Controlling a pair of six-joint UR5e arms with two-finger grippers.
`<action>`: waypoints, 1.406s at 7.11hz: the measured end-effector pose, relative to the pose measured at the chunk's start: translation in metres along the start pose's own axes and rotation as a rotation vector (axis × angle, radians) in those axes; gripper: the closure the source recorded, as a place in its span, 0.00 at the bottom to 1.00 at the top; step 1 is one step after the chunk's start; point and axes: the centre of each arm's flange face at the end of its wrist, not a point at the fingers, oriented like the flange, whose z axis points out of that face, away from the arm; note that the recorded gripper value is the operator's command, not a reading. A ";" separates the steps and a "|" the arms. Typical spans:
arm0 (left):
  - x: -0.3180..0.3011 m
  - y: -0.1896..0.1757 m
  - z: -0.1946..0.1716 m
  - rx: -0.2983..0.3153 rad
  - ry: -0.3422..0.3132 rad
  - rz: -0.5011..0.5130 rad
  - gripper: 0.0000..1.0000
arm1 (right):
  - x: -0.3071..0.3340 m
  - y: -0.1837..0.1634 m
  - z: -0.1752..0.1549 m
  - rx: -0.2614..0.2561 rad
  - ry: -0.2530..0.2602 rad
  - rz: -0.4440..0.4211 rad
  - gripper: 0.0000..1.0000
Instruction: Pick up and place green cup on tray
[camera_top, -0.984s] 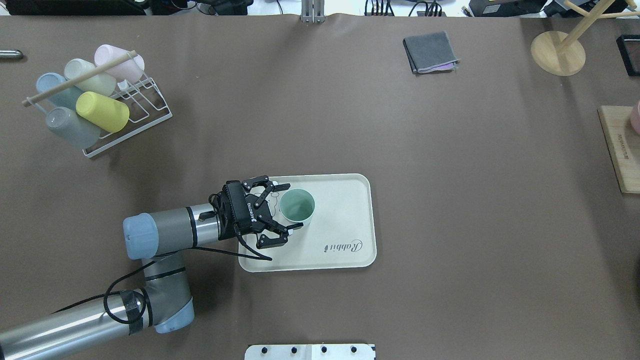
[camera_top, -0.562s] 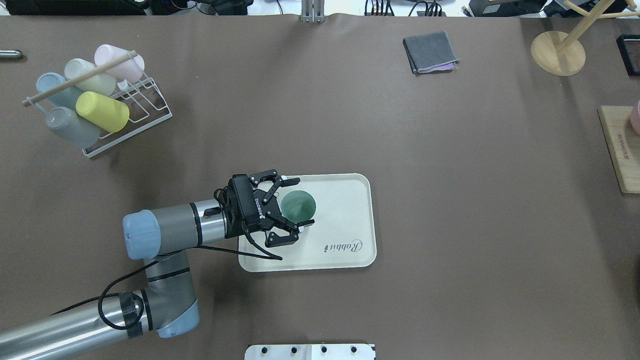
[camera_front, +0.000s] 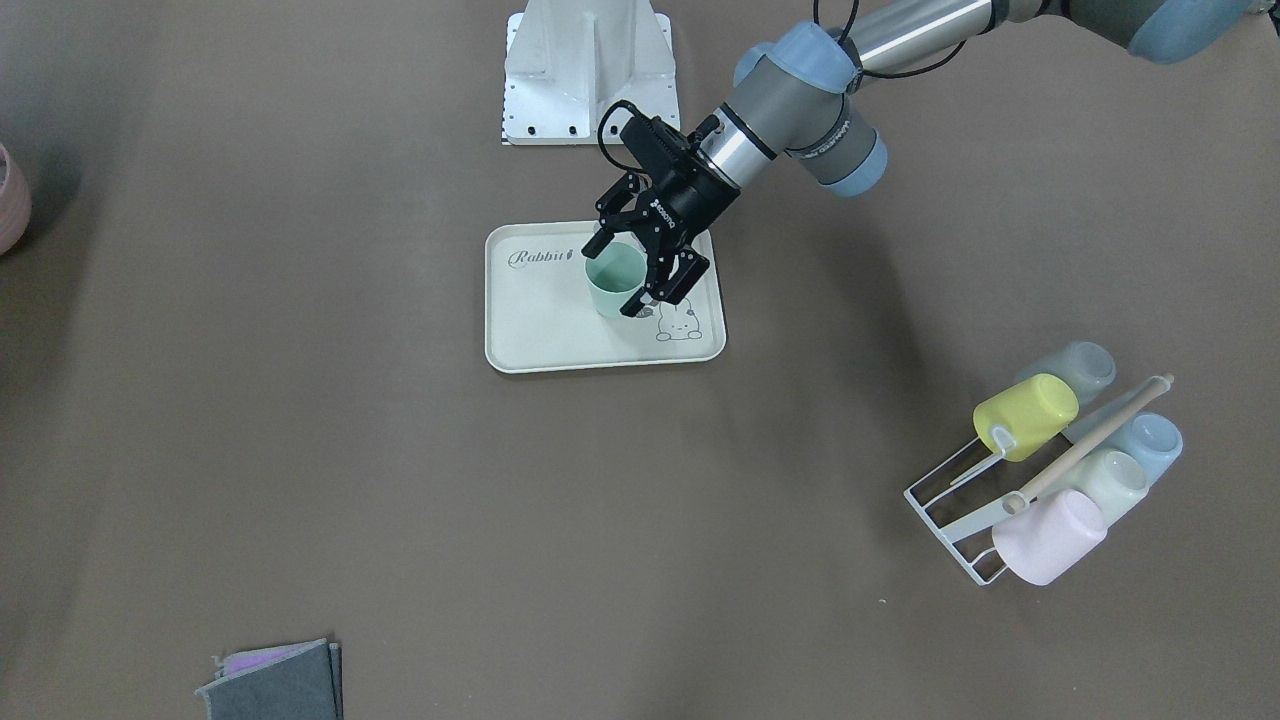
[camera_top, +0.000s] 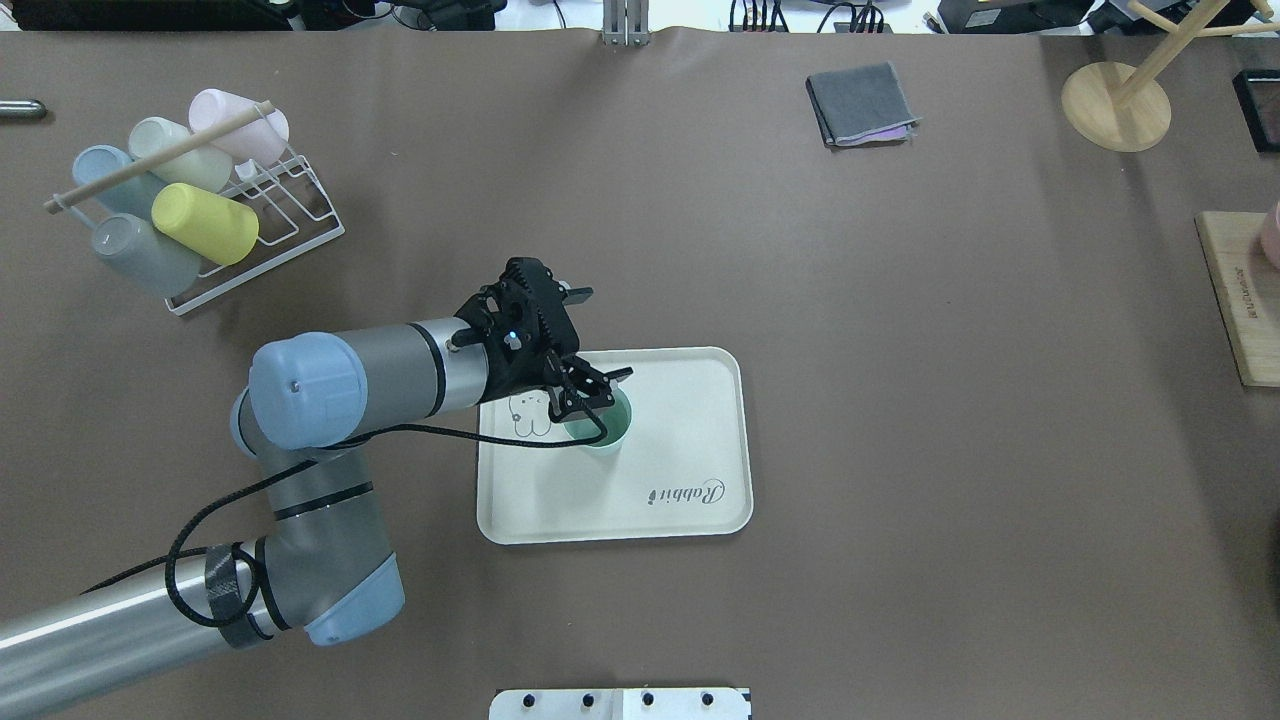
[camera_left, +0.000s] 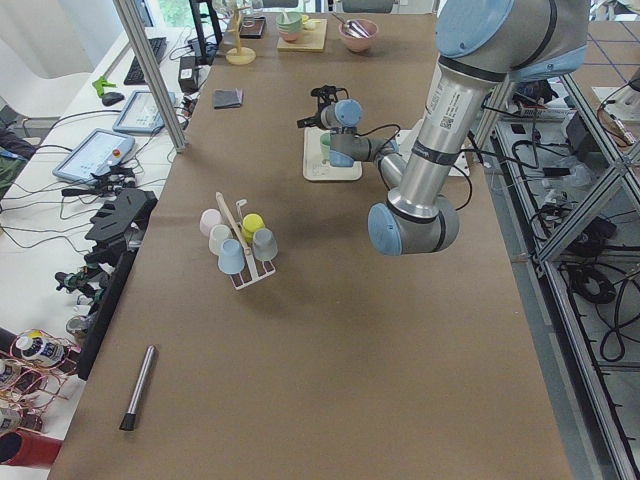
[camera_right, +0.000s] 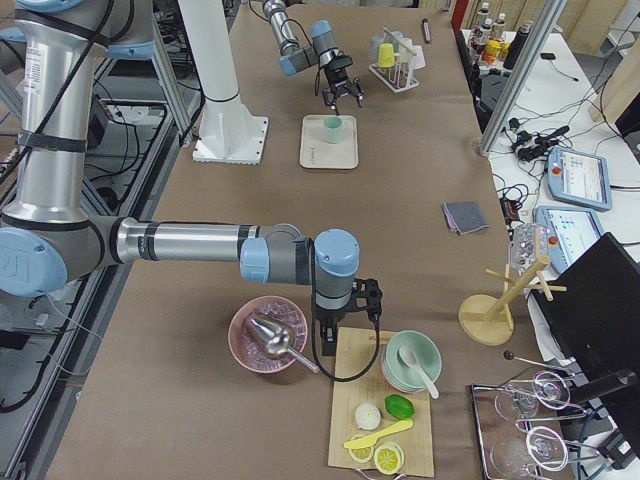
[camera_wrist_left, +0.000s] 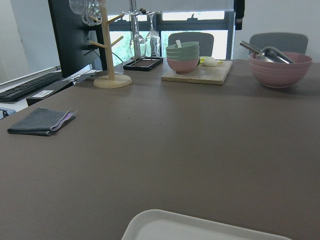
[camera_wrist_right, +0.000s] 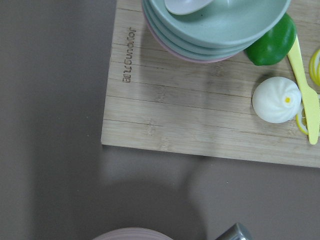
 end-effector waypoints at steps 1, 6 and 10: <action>-0.031 -0.014 -0.003 -0.120 -0.080 -0.006 0.01 | 0.000 0.000 0.000 0.000 0.000 0.000 0.00; -0.175 -0.057 -0.050 -0.492 -0.391 -0.114 0.01 | 0.000 0.000 0.000 0.000 0.001 -0.001 0.00; -0.317 -0.004 -0.174 -0.548 -0.302 -0.392 0.01 | -0.001 0.000 -0.001 0.001 -0.001 -0.002 0.00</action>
